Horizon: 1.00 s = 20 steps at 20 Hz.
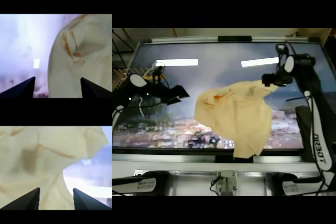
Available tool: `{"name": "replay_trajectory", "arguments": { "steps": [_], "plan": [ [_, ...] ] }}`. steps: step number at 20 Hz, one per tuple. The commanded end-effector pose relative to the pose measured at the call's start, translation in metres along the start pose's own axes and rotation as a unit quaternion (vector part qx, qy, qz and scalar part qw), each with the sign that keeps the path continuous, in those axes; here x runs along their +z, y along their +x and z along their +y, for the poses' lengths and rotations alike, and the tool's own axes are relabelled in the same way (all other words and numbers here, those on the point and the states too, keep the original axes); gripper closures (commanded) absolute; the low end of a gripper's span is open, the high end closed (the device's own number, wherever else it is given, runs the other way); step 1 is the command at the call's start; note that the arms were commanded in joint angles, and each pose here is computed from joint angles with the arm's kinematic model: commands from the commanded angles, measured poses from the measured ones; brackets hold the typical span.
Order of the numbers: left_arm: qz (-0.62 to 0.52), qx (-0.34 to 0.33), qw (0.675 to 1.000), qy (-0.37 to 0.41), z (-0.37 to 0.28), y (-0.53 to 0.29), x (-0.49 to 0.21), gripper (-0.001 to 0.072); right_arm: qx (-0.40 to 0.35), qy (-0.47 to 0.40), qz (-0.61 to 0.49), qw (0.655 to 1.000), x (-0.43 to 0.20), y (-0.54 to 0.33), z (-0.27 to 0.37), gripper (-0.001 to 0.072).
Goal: Fold the shirts.
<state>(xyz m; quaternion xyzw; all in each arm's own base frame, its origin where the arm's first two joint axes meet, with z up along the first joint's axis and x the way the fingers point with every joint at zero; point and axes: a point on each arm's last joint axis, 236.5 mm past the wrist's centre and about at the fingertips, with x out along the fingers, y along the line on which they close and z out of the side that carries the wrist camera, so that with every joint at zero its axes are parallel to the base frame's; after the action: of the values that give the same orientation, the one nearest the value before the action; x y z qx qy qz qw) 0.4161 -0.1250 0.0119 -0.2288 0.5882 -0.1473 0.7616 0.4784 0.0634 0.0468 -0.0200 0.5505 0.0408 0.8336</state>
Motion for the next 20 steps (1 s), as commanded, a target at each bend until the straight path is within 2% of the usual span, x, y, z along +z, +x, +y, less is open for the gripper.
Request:
{"name": "replay_trajectory", "arguments": {
  "steps": [1,6,9,11,13,14,15,16,17,20],
  "plan": [
    [0.096,0.033,0.995,0.0,0.033,-0.035,-0.035,0.0073,-0.027,-0.022,0.141,0.989,-0.076,-0.038,-0.036,0.0185],
    [0.105,-0.006,0.994,-0.017,0.011,0.031,-0.072,0.0072,0.009,0.046,0.182,0.982,-0.158,-0.045,-0.049,0.0184],
    [0.116,0.007,0.993,0.011,-0.002,0.079,-0.103,0.0072,0.062,0.096,0.204,0.972,-0.207,-0.036,-0.034,0.0181],
    [0.117,0.012,0.993,0.016,-0.007,0.098,-0.107,0.0074,0.068,0.123,0.21,0.967,-0.229,-0.028,-0.036,0.0181],
    [0.103,0.015,0.995,0.013,-0.01,0.109,-0.104,0.0179,0.078,0.14,0.225,0.961,-0.248,-0.015,-0.032,0.0181],
    [0.098,0.015,0.995,0.015,-0.012,0.11,-0.102,0.0275,0.085,0.146,0.231,0.958,-0.258,-0.007,-0.026,0.0181],
    [0.096,0.015,0.995,0.015,-0.012,0.109,-0.101,0.0426,0.097,0.158,0.232,0.955,-0.266,0.002,-0.019,0.018],
    [0.096,0.014,0.995,0.016,-0.012,0.108,-0.1,0.0627,0.108,0.17,0.23,0.952,-0.271,0.01,-0.012,0.018],
    [0.095,0.013,0.995,0.022,-0.012,0.107,-0.098,0.0673,0.121,0.184,0.226,0.949,-0.275,0.017,-0.004,0.018],
    [0.083,0.007,0.996,0.027,-0.019,0.098,-0.089,0.0674,0.135,0.207,0.203,0.947,-0.28,0.035,0.004,0.018]
  ]
}}
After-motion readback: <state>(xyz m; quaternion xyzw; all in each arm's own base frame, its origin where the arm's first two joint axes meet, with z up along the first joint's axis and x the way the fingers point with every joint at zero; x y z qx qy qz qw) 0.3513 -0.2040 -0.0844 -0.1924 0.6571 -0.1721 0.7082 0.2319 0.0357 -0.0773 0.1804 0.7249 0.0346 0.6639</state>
